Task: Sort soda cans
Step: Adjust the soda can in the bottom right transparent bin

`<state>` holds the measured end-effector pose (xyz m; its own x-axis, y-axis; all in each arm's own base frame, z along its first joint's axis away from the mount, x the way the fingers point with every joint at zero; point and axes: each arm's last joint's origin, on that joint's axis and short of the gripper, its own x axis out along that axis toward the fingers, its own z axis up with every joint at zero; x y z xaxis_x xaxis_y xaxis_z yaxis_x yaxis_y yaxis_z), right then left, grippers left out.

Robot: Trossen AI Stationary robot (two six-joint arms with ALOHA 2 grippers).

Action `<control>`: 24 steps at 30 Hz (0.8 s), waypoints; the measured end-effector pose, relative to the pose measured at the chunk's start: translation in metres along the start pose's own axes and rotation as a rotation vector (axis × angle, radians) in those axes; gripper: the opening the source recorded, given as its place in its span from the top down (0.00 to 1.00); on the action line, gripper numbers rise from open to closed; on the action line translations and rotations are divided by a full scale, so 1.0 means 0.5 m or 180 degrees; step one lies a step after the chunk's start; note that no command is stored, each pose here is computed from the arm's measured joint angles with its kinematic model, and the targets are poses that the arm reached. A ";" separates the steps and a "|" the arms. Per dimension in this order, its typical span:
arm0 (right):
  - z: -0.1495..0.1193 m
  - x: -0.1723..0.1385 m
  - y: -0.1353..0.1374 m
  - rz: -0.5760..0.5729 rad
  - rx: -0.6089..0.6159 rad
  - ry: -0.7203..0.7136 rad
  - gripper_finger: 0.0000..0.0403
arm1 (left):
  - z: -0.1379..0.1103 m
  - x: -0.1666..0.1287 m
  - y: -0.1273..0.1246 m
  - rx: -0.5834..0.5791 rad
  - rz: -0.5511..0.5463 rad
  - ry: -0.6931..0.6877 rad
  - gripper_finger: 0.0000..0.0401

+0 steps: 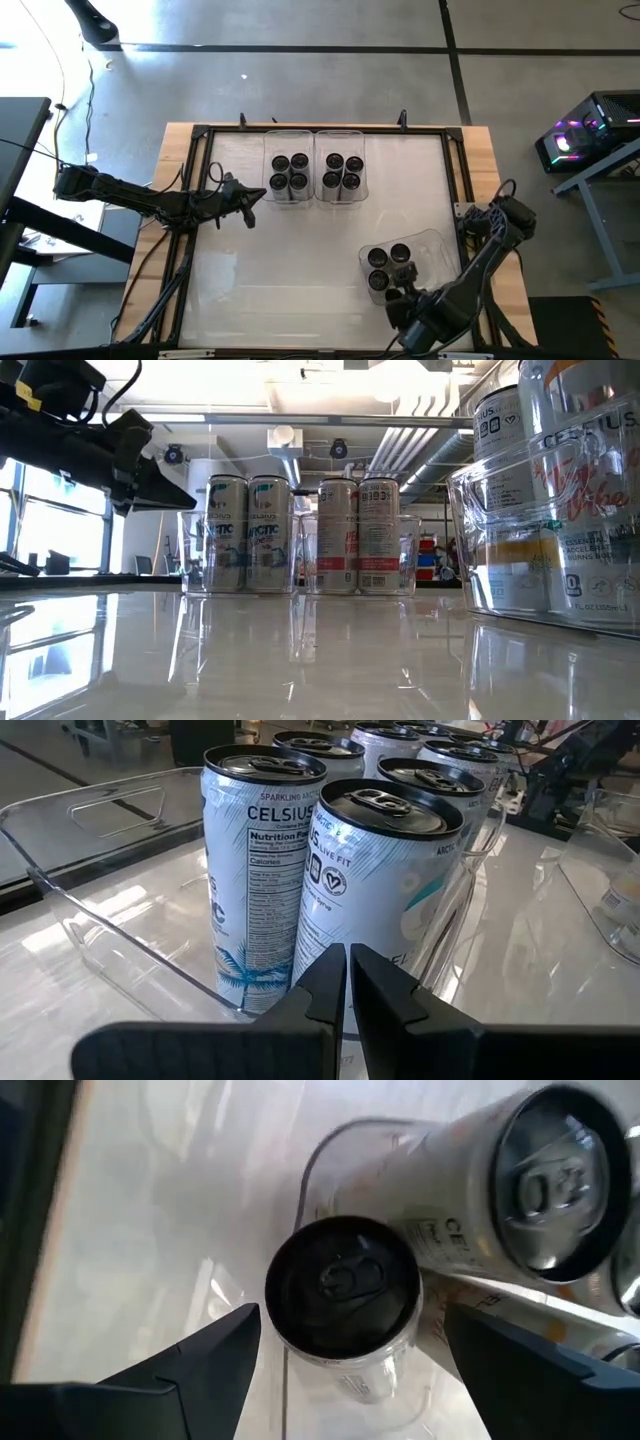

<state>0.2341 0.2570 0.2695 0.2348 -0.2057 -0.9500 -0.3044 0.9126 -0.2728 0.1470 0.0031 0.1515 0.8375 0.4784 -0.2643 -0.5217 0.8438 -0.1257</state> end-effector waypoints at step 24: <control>0.023 0.063 0.008 -0.0138 -0.0240 0.0299 0.23 | -0.001 0.000 0.000 0.0010 0.0002 0.0020 0.96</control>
<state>0.2510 0.2582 0.2400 0.1627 -0.2797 -0.9462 -0.3654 0.8737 -0.3211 0.1468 0.0032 0.1509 0.8361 0.4774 -0.2703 -0.5217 0.8443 -0.1226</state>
